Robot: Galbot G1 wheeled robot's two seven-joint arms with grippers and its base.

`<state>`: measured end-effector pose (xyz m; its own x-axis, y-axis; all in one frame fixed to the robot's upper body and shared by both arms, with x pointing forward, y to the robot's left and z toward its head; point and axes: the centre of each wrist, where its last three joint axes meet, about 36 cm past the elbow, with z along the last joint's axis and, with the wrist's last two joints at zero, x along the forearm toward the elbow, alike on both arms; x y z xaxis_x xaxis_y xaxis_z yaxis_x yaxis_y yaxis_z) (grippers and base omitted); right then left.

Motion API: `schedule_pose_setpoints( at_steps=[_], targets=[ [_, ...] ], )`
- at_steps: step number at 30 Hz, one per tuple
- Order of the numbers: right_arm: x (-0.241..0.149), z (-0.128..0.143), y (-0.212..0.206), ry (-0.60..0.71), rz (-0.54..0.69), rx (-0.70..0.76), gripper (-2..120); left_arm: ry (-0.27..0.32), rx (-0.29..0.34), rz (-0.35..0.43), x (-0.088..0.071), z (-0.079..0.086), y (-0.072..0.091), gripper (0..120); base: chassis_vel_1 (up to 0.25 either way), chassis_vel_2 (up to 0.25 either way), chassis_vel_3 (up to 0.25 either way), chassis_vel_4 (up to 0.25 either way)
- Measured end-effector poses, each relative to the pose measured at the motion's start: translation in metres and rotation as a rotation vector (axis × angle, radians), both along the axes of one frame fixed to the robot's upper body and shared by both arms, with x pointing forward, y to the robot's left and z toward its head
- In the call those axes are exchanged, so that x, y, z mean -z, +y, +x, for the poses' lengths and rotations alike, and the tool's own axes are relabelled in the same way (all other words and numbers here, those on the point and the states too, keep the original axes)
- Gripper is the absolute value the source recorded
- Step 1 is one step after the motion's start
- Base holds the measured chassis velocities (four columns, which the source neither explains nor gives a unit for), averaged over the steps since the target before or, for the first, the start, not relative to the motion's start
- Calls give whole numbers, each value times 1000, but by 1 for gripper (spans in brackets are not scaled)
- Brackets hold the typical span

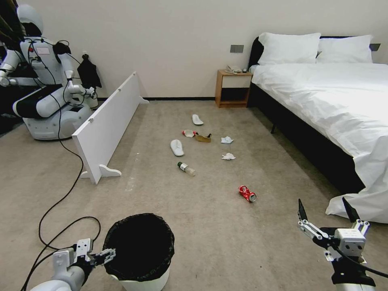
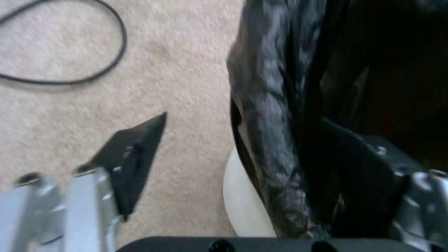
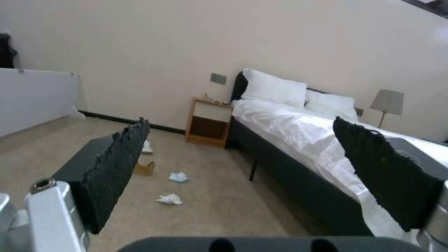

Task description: Pick up the trash bin, then pick up the garbage from the floor and place it into the trash bin.

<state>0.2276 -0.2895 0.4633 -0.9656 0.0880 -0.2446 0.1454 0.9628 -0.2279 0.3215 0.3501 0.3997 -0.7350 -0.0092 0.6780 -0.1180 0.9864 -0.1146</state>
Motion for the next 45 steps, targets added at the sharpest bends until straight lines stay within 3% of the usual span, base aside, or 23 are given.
schedule_pose_setpoints(
  at_steps=[7,9,13,15,21,34,38,41,44,45],
  targets=[
    [-4,-3,0,-4,-7,0,100,45,11,-13,5,4,-4,62,0,0,0,0],
    [-9,-5,0,-9,-12,-2,100,61,20,-29,9,7,-9,49,0,0,0,0],
    [-11,-5,1,-12,-12,-3,100,65,14,-41,10,8,-11,41,0,0,0,0],
    [-13,-6,1,-12,-13,-5,100,69,11,-51,11,9,-11,29,0,0,0,0],
    [-17,-8,1,-17,-14,-7,100,80,8,-64,14,10,-11,8,0,0,0,0],
    [-26,-10,0,-24,-22,-10,100,92,7,-81,20,10,-13,4,0,0,0,0],
    [-25,-9,-1,-22,-22,-9,100,47,-1,-91,10,8,-9,4,0,0,0,0],
    [-20,-7,-3,-11,-20,-2,100,-83,-10,-52,-16,2,-8,2,0,0,0,0],
    [-17,-6,-4,-4,-18,5,100,-133,-22,-30,-30,-2,-8,2,0,0,0,0],
    [-13,-5,-6,9,-18,11,100,-196,-29,-9,-41,-7,-11,2,0,0,0,0]
  ],
)
